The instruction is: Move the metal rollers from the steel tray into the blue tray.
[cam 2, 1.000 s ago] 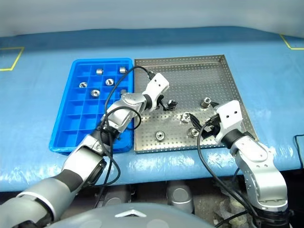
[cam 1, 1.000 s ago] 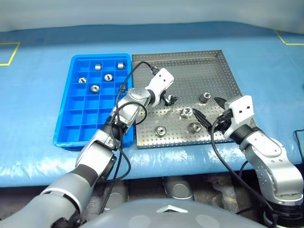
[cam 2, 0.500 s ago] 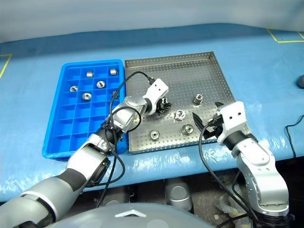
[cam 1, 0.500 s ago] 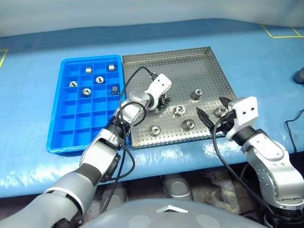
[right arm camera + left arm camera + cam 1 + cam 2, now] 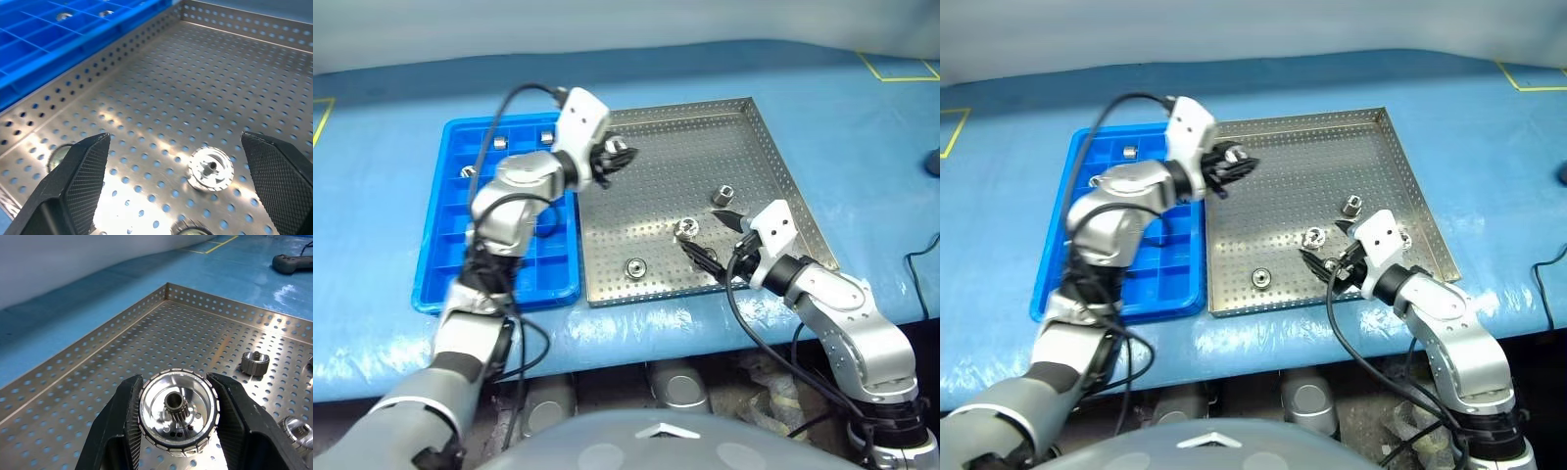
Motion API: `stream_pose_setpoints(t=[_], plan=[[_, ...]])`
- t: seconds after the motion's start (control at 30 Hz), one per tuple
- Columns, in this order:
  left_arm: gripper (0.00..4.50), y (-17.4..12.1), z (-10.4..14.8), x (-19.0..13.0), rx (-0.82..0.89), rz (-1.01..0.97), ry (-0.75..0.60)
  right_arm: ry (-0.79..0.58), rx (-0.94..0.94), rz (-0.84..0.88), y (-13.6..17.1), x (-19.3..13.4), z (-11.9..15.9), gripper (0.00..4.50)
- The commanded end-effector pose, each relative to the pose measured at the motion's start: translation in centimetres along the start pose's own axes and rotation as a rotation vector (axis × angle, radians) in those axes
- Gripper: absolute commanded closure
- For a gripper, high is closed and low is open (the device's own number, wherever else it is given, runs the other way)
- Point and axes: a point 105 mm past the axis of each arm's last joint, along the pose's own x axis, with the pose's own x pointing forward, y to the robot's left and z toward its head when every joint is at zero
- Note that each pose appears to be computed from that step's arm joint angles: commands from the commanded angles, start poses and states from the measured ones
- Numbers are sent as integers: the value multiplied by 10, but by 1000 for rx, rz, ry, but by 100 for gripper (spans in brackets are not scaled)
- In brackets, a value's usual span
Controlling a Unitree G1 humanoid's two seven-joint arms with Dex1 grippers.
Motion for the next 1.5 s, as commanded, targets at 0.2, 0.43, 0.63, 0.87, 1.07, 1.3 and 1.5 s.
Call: stream_pose_setpoints(t=[0.2,0.43,0.63,0.87,1.07,1.3,1.5], plan=[[273,66,-43,-103,-4,438,187,-111,-25,298,47,32,34,0],[273,69,-66,-101,-89,540,227,-106,-49,333,48,43,37,0],[273,59,-82,-82,-145,505,246,-99,-69,327,47,44,37,0],[85,75,-75,-90,-127,589,207,-105,-61,277,42,39,37,0],[61,17,-18,-55,-184,202,-90,-105,-68,194,33,31,37,0],[61,-33,-8,-34,-133,-90,-98,-78,-66,81,24,16,30,0],[61,-9,-42,-53,-102,35,80,-78,-51,29,21,8,28,0]])
